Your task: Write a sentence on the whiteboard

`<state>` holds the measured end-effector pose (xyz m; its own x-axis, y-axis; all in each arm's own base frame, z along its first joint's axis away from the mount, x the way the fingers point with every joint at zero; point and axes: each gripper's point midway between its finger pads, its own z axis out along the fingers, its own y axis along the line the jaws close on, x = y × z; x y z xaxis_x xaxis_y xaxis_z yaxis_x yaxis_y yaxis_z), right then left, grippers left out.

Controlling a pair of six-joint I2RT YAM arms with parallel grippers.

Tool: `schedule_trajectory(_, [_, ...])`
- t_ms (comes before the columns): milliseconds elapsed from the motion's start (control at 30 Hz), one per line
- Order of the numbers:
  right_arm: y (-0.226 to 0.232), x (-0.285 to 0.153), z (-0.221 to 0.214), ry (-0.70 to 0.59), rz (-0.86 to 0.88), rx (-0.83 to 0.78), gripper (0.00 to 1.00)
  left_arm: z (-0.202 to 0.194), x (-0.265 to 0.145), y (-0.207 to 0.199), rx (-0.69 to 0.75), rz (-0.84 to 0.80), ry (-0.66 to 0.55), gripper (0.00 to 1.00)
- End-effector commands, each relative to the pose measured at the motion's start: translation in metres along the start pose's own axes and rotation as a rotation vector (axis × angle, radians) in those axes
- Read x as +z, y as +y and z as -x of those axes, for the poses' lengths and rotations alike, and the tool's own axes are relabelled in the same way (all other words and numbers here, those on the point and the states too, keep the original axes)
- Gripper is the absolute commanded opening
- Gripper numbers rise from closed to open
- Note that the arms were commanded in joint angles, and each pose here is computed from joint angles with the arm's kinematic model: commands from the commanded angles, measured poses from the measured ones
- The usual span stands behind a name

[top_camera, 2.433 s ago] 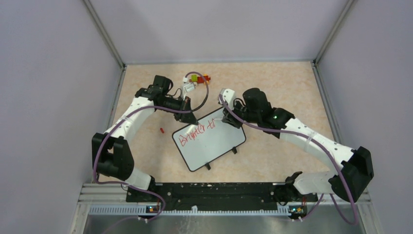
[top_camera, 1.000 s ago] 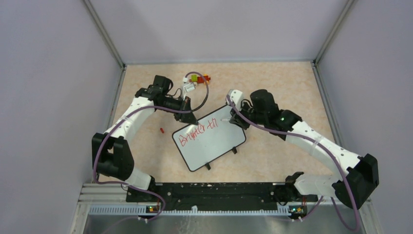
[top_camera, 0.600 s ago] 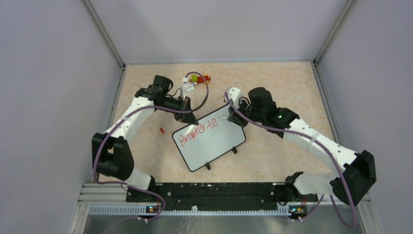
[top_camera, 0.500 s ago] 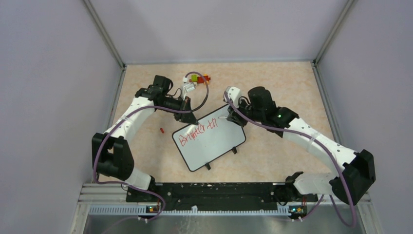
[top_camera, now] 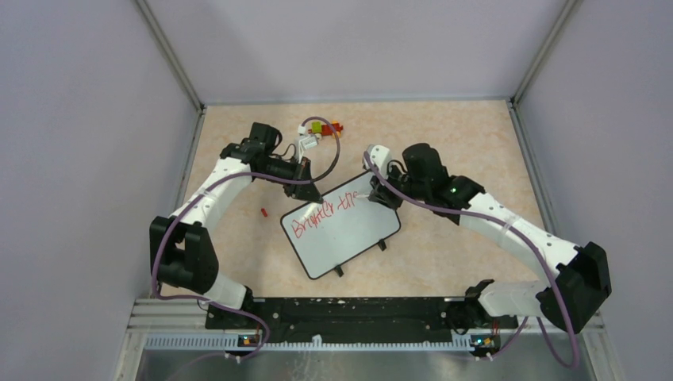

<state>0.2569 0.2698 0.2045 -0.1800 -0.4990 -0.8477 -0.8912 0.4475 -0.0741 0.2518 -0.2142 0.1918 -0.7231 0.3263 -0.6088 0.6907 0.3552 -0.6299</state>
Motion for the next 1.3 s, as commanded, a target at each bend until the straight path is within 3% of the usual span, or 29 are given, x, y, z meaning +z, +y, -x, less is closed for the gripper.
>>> schedule_trajectory(0, [0.004, 0.001, -0.006, -0.002, 0.008, 0.007, 0.00, -0.009, 0.005, -0.005, -0.014, -0.045, 0.024, 0.00])
schedule_trajectory(867, [-0.029, -0.013, 0.035, -0.066, -0.117, -0.033, 0.00, -0.008, 0.005, -0.005, -0.017, -0.045, 0.024, 0.00])
schedule_trajectory(1267, [-0.011, -0.003, -0.003, 0.000, -0.047, 0.008, 0.00, -0.009, 0.005, -0.005, -0.017, -0.045, 0.025, 0.00])
